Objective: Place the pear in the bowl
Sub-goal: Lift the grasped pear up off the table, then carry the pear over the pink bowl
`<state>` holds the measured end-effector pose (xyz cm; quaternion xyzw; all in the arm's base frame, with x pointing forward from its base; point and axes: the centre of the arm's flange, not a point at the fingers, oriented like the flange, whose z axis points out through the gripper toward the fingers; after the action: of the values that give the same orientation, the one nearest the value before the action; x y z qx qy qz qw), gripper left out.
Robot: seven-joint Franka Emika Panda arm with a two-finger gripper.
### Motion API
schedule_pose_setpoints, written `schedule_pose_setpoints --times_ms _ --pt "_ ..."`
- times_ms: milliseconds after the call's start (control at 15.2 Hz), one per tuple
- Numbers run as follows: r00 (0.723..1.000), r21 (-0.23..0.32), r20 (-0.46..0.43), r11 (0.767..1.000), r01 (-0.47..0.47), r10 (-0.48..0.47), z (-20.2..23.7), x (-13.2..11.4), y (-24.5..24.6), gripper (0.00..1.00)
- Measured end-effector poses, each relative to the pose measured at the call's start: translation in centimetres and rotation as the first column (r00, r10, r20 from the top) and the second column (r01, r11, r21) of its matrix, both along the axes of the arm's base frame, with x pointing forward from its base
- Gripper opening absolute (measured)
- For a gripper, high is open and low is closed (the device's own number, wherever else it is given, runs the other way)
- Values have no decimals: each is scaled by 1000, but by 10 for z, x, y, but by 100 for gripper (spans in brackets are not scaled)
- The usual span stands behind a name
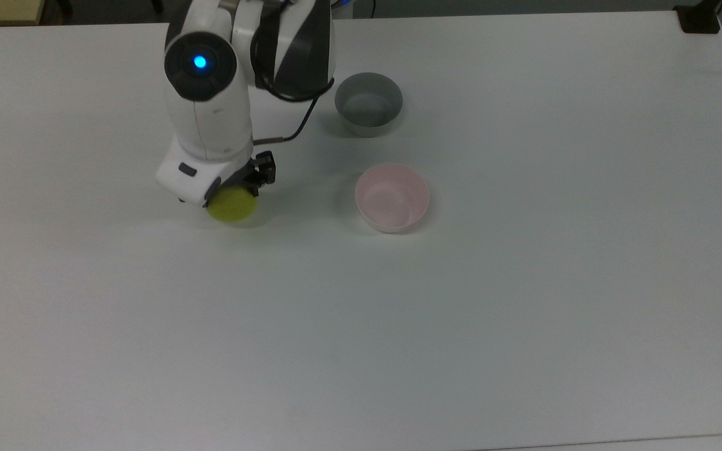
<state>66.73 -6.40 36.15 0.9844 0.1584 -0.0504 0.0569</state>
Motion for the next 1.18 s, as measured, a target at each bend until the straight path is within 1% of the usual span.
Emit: schedule_pose_setpoints --times_ms 197,329,460,592,724,921,1184 --pt "999 32 33 999 27 -28 58 -11 -6 80" --pt "997 37 53 998 51 -52 96 -19 -18 80" --pt "995 40 67 997 71 -74 119 -27 -29 80" --pt "994 41 79 996 76 -79 128 -29 -32 80" --pt "995 46 76 997 55 -58 125 -27 -17 80" --pt "997 77 71 997 1 -7 120 -21 27 79" --pt "996 93 65 994 -66 60 113 -18 97 79"
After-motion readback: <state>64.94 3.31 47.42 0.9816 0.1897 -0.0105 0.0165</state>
